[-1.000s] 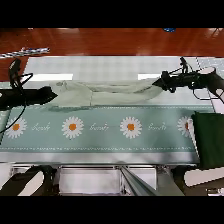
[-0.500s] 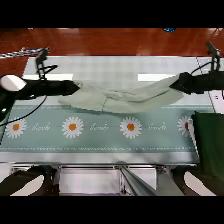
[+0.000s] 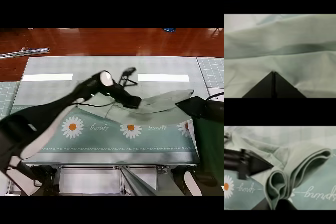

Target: Fold the shirts.

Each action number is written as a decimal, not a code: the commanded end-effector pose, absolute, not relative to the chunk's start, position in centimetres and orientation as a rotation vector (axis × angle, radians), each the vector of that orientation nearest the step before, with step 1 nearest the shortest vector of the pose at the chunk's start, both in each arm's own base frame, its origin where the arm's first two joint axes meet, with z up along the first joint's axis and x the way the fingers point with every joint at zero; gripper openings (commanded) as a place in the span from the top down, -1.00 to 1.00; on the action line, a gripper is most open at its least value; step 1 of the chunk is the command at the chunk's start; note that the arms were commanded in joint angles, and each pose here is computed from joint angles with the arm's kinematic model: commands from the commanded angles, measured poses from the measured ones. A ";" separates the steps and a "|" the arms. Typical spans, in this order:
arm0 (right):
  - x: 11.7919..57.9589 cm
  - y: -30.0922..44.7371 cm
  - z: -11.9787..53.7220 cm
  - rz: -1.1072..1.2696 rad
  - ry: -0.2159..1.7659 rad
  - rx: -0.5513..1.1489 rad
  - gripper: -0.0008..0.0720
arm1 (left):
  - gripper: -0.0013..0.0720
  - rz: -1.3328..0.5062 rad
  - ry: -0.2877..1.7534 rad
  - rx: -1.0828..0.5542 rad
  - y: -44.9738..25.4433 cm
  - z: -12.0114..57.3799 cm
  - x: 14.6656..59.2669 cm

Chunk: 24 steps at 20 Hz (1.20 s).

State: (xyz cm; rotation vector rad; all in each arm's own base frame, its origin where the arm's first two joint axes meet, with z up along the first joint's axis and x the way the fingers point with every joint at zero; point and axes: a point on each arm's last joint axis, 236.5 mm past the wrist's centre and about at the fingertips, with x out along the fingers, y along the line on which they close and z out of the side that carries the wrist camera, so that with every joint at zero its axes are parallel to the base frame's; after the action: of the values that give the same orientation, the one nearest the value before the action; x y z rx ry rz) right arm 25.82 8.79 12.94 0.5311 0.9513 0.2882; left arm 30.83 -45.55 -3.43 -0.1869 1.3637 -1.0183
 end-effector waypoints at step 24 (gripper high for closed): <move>39.0 32.8 10.6 0.734 1.040 0.623 0.92 | 0.91 -0.286 0.834 -0.281 -3.8 17.8 35.5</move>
State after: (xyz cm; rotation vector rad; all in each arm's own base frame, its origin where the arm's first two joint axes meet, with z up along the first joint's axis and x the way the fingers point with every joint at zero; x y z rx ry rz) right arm 35.78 26.98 13.14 0.6317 0.9928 0.6807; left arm 39.83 -8.63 18.10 -0.2862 0.9151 -0.4236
